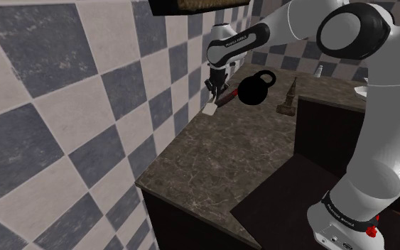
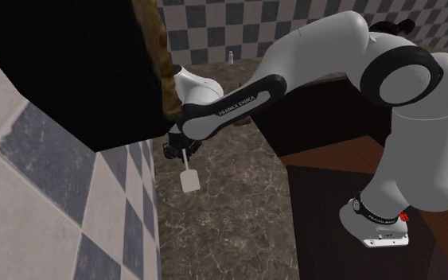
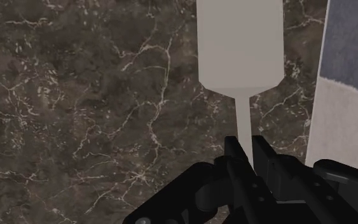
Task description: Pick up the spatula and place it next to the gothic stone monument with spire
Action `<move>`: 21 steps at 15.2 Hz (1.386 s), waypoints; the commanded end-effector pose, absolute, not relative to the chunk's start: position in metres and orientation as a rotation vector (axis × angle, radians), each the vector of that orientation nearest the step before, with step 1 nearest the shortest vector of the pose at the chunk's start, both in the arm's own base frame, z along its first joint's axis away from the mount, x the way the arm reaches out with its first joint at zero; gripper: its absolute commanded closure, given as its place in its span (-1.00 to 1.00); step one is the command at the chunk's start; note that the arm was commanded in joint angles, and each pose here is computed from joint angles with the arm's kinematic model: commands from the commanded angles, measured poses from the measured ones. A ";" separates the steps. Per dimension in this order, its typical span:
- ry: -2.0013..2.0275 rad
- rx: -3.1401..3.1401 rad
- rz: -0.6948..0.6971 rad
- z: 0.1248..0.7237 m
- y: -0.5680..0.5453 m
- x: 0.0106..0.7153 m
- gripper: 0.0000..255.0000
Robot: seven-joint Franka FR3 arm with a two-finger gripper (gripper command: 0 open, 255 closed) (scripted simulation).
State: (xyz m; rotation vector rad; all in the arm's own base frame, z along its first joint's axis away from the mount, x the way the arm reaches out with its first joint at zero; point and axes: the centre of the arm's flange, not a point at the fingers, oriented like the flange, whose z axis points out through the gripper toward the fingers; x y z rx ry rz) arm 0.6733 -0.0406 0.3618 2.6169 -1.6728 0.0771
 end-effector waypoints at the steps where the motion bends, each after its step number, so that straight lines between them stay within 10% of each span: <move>1: -1.673 2.617 0.076 0.373 -0.040 0.673 1.00; 21: -1.673 2.617 0.076 0.479 -0.040 0.673 1.00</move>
